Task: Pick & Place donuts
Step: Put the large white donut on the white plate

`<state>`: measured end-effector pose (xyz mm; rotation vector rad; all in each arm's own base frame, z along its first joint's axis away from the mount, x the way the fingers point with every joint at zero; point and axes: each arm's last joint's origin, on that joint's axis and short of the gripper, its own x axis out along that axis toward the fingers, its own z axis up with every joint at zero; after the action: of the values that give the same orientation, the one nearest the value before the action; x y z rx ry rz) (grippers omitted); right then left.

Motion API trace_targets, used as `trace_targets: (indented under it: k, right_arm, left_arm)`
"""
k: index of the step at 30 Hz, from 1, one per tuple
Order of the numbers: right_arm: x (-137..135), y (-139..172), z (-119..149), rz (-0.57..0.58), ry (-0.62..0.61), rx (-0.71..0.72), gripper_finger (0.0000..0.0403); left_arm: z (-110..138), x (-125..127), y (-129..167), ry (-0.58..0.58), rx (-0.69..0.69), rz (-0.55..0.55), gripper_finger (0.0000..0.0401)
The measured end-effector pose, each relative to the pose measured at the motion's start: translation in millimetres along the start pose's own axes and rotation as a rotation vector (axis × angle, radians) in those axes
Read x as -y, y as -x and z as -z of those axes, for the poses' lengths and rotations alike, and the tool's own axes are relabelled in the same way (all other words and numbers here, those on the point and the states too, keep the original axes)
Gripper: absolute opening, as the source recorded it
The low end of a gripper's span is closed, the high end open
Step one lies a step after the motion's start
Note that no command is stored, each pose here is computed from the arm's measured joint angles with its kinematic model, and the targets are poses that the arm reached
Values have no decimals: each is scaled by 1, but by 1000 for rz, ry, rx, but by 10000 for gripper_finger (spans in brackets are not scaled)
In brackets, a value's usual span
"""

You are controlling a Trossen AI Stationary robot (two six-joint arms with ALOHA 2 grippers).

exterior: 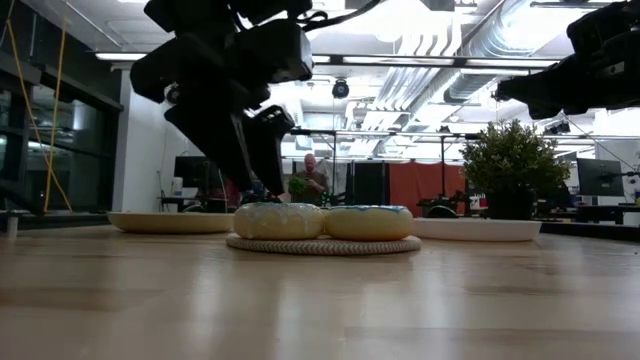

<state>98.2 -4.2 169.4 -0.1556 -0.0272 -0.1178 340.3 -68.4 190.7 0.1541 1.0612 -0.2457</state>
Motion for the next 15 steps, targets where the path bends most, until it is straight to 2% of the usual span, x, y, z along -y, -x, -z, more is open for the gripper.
trace_targets:
  k: [15]
  right_arm:
    - [0, 0, 0, 0, 0, 1, 0]
  left_arm:
    - [3, -1, -22, -9, -28, -17, 287]
